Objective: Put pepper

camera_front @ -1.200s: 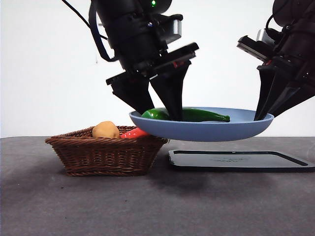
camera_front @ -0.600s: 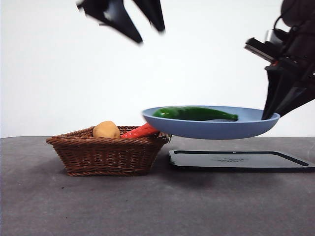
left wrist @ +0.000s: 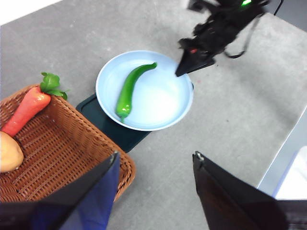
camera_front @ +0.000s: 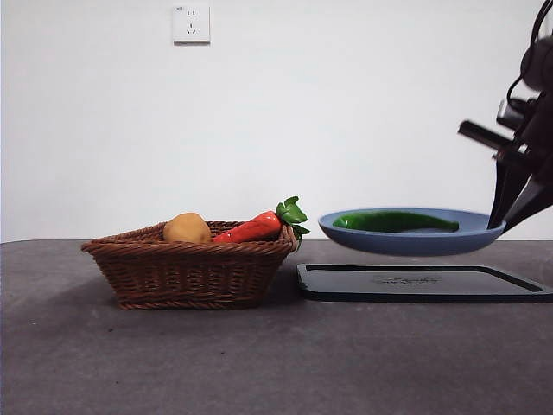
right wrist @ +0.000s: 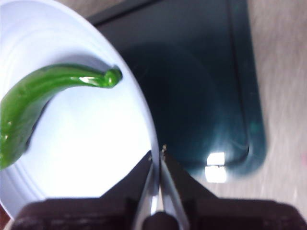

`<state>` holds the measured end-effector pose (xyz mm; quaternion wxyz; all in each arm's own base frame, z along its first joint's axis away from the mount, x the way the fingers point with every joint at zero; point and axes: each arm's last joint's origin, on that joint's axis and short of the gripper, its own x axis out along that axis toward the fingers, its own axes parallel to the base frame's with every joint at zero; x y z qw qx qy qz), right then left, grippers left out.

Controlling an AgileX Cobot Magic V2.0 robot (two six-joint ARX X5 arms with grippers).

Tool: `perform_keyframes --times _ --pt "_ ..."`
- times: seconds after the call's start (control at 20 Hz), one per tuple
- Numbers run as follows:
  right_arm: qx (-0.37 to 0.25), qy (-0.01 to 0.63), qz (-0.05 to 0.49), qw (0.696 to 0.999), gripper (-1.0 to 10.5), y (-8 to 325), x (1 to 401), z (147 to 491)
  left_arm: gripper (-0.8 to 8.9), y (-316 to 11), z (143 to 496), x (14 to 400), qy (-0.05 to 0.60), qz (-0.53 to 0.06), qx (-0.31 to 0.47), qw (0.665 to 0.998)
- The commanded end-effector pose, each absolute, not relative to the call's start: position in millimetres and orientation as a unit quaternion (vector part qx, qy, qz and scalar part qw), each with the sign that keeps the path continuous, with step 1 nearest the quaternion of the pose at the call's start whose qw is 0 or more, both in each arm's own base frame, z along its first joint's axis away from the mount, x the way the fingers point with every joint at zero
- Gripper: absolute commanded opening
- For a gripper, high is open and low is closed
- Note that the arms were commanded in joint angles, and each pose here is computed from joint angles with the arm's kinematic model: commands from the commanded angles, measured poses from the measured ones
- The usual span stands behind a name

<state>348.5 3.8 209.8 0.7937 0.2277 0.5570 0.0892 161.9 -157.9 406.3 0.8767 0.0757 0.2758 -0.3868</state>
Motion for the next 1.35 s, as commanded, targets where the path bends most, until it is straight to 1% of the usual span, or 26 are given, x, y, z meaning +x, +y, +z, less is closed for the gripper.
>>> perform_keyframes --times 0.05,0.2,0.35,0.55,0.6,0.8,0.9,1.0,1.15,1.25,1.35 --pt "0.232 0.564 0.085 0.788 0.0 2.0 367.1 197.1 2.72 -158.3 413.4 158.9 0.265 -0.392 0.068 0.879" --pt "0.233 0.562 0.085 0.789 0.0 1.4 378.9 181.8 2.72 -158.2 413.0 158.8 0.268 -0.390 0.066 0.878" --pt "0.233 0.569 0.082 0.784 0.0 1.1 382.3 171.1 2.72 -158.1 412.7 158.7 0.270 -0.390 0.065 0.878" --pt "0.230 0.570 0.082 0.784 0.0 -0.1 382.8 169.1 2.72 -158.1 412.7 158.7 0.273 -0.387 0.059 0.879" --pt "0.229 0.571 0.083 0.784 0.2 -0.1 382.6 169.0 2.72 -158.1 412.7 158.7 0.273 -0.387 0.059 0.879" --pt "0.224 0.571 0.086 0.785 1.7 -0.8 382.1 169.8 2.72 -157.9 412.4 158.6 0.275 -0.387 0.059 0.878" --pt "0.226 0.567 0.085 0.787 2.0 -3.3 379.8 176.0 2.72 -157.6 411.7 158.3 0.278 -0.386 0.061 0.877" --pt "0.221 0.554 0.088 0.798 2.0 -5.9 374.1 193.2 2.72 -157.4 411.1 158.1 0.281 -0.385 0.062 0.877" --pt "0.206 0.517 0.101 0.825 2.0 -7.0 356.4 235.6 2.72 -157.2 410.9 158.0 0.283 -0.385 0.063 0.876" --pt "0.193 0.489 0.116 0.843 2.0 -4.8 332.2 273.8 2.72 -157.2 410.8 157.9 0.282 -0.385 0.064 0.876" --pt "0.177 0.472 0.137 0.853 2.0 3.0 301.8 307.1 2.71 -157.2 410.7 157.9 0.283 -0.385 0.064 0.876"
